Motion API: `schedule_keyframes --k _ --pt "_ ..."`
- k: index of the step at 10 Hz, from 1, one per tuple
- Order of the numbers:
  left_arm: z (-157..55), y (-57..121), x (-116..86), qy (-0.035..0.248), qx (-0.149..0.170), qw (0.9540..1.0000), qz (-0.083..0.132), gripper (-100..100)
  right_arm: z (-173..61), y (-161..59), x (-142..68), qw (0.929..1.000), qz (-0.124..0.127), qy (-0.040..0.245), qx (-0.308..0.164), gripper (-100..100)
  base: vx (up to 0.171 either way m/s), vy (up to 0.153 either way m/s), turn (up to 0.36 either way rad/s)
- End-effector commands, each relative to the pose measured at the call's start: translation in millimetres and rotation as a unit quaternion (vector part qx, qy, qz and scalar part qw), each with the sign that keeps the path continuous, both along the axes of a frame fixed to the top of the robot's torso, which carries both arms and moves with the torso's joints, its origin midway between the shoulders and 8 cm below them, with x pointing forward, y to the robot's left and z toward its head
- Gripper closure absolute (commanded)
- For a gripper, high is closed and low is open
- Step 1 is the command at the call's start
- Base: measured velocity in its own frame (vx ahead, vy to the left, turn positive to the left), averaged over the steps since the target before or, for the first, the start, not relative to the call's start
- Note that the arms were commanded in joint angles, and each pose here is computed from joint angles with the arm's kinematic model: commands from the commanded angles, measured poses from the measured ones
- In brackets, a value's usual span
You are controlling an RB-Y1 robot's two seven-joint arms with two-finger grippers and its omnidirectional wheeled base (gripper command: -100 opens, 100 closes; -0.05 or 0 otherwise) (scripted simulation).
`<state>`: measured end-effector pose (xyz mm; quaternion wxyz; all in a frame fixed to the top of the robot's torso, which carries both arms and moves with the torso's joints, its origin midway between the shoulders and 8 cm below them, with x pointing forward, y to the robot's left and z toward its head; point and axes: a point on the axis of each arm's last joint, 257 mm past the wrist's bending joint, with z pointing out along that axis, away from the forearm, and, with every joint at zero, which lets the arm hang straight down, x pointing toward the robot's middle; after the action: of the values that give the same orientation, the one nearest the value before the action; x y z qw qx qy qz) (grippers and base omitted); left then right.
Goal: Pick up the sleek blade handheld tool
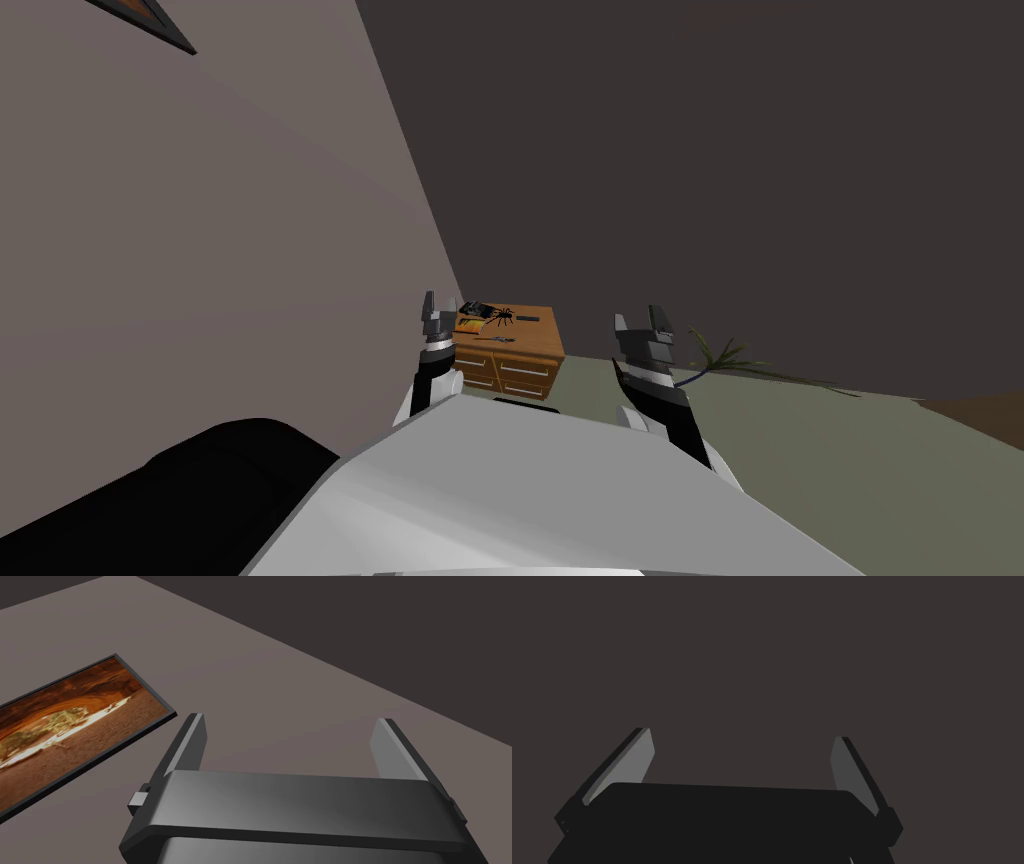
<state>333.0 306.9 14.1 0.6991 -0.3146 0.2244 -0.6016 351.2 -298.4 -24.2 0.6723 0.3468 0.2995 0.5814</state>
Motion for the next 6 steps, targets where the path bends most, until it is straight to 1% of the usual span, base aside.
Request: schedule_keyframes --k 1,3,6 --pt "-2 -3.4 7 0.009 0.016 0.9998 -0.010 -100 0 0 0 1.0000 0.000 0.000 0.000 0 -0.010 0.006 0.004" --pt "-9 -7.3 23 0.029 0.037 0.9986 -0.024 -100 0 0 0 1.0000 0.000 0.000 0.000 0 -0.030 0.015 0.003" --pt "-27 -8.1 56 0.070 0.061 0.9950 -0.037 -100 0 0 0 1.0000 0.000 0.000 0.000 0 -0.061 0.031 0.006"
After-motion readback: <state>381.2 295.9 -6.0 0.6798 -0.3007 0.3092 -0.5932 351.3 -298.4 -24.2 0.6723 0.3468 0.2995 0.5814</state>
